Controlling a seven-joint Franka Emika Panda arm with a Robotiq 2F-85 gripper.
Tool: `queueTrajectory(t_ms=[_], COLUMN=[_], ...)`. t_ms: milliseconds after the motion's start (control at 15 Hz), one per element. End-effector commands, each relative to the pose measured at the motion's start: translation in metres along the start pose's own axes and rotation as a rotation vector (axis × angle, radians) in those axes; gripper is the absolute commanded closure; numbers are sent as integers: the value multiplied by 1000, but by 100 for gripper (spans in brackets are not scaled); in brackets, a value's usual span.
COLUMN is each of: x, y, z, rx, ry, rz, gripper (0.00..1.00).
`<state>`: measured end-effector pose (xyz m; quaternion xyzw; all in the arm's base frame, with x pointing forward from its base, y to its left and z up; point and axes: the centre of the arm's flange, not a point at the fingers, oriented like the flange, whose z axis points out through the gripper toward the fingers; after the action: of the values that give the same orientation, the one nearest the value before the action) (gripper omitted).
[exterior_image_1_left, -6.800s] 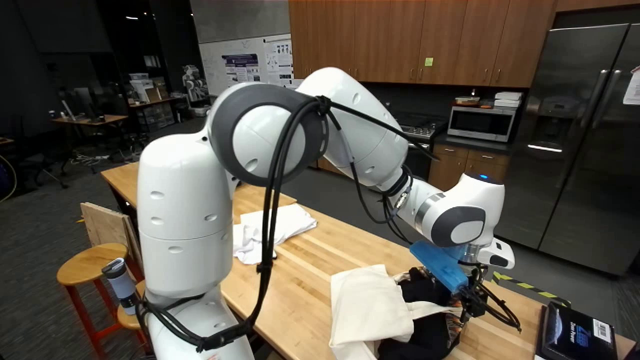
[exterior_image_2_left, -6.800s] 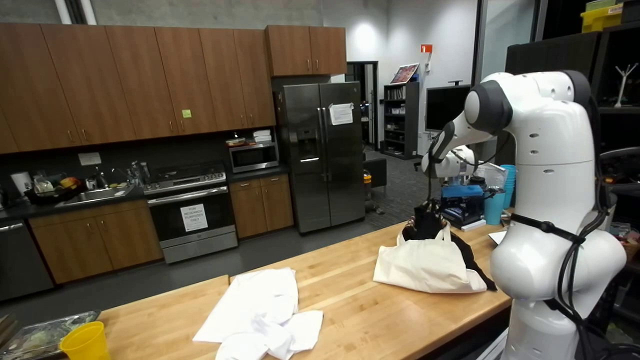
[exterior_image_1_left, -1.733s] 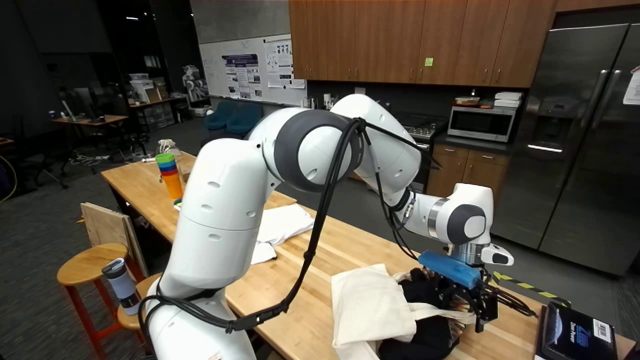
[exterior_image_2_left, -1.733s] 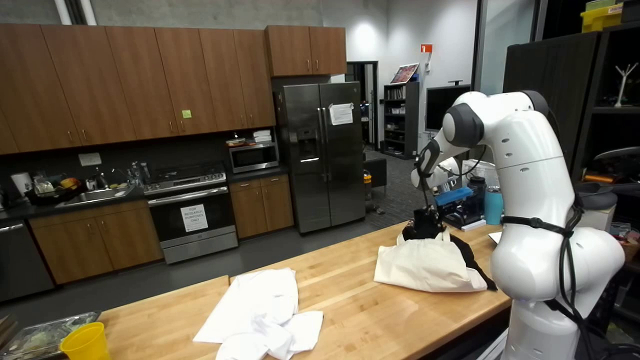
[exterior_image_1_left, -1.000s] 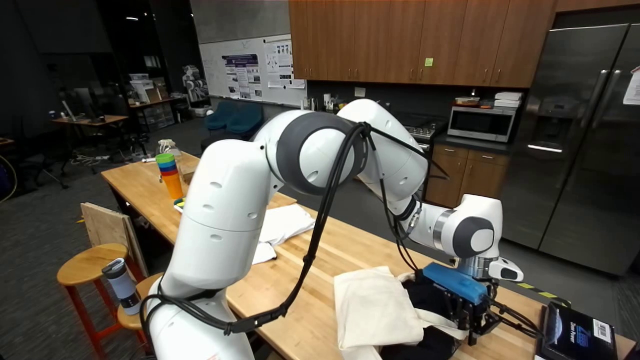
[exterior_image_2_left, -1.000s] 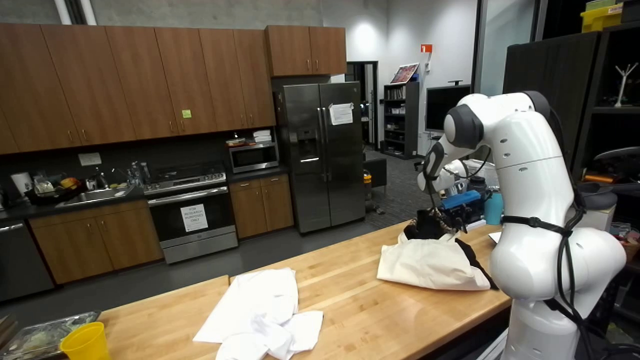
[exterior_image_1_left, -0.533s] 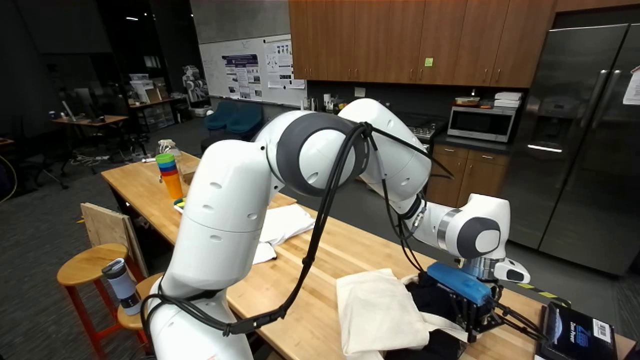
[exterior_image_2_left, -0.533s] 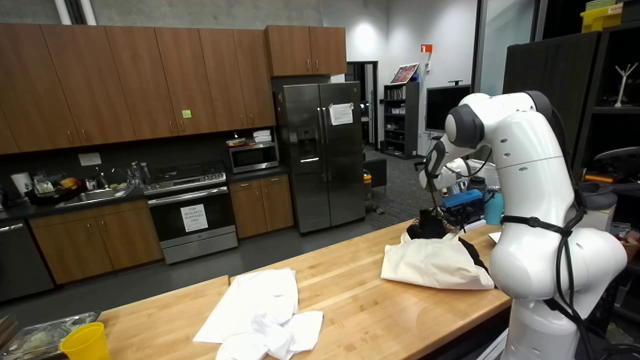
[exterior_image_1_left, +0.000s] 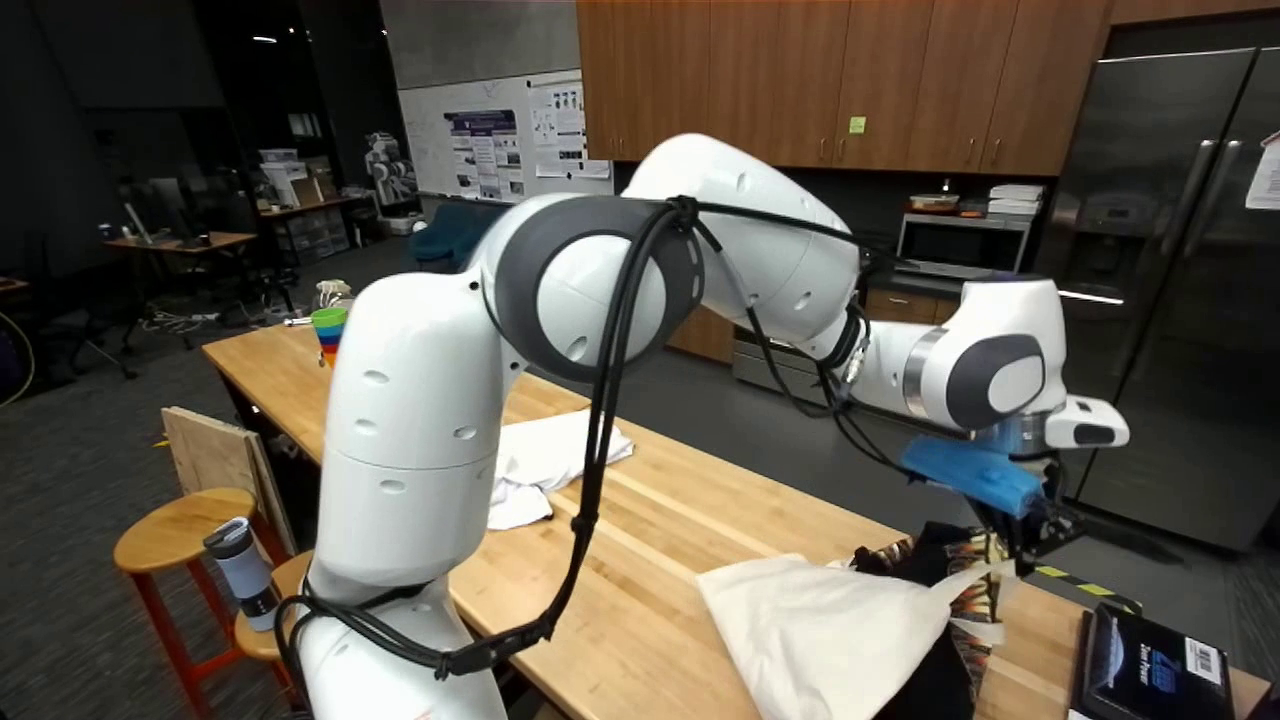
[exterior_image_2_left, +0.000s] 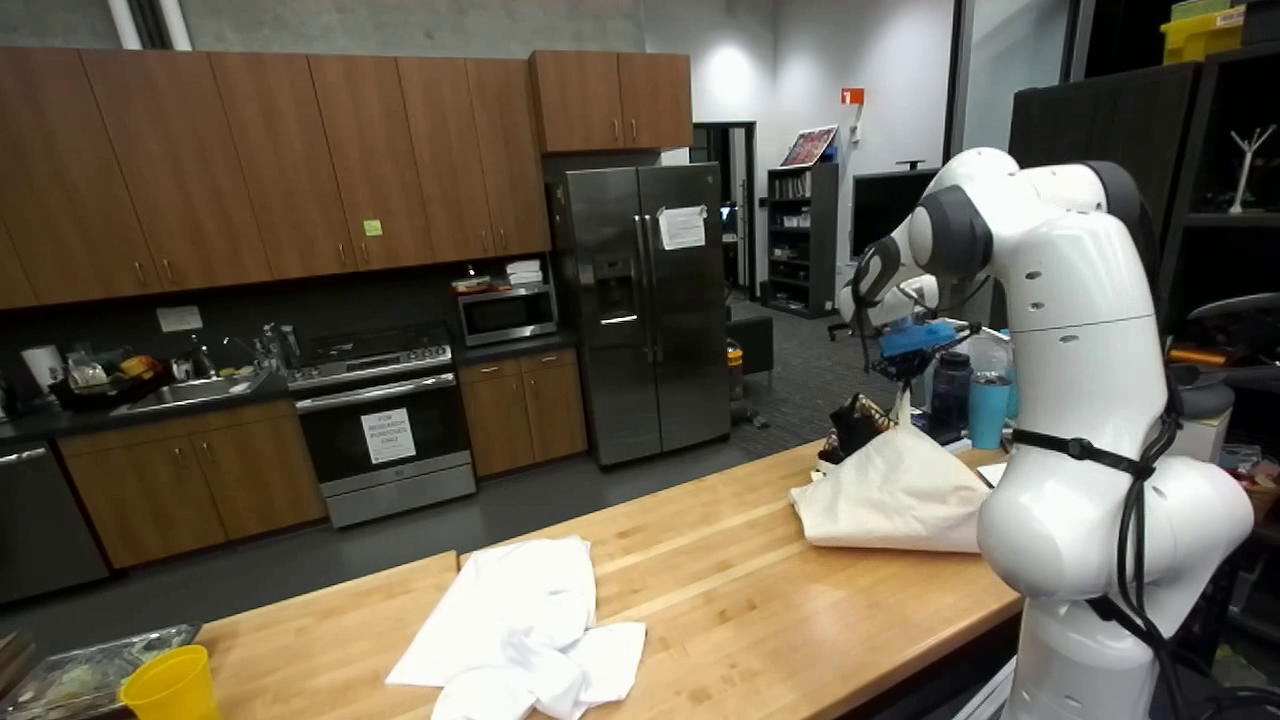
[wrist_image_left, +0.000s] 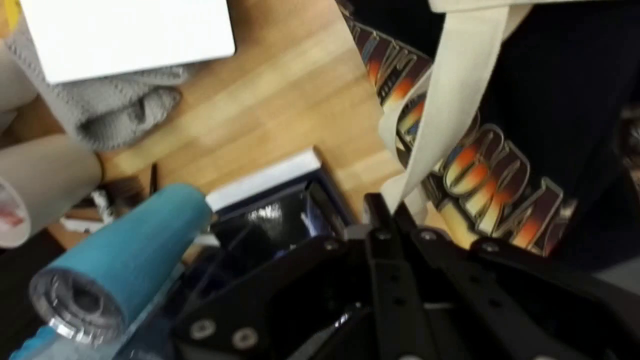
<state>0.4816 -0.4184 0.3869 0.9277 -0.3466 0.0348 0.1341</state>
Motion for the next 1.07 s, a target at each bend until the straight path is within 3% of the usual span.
queueTrajectory(t_ms=[0, 267, 600, 733, 1000], x=[6, -2, -44, -74, -155], y=[11, -4, -62, -93, -156], z=[-100, -188, -269, -286, -274], rx=[40, 124, 125, 118, 141], ry=[201, 405, 603, 635, 578], rz=[-3, -61, -257, -371, -607], gripper=[99, 99, 99, 99, 99])
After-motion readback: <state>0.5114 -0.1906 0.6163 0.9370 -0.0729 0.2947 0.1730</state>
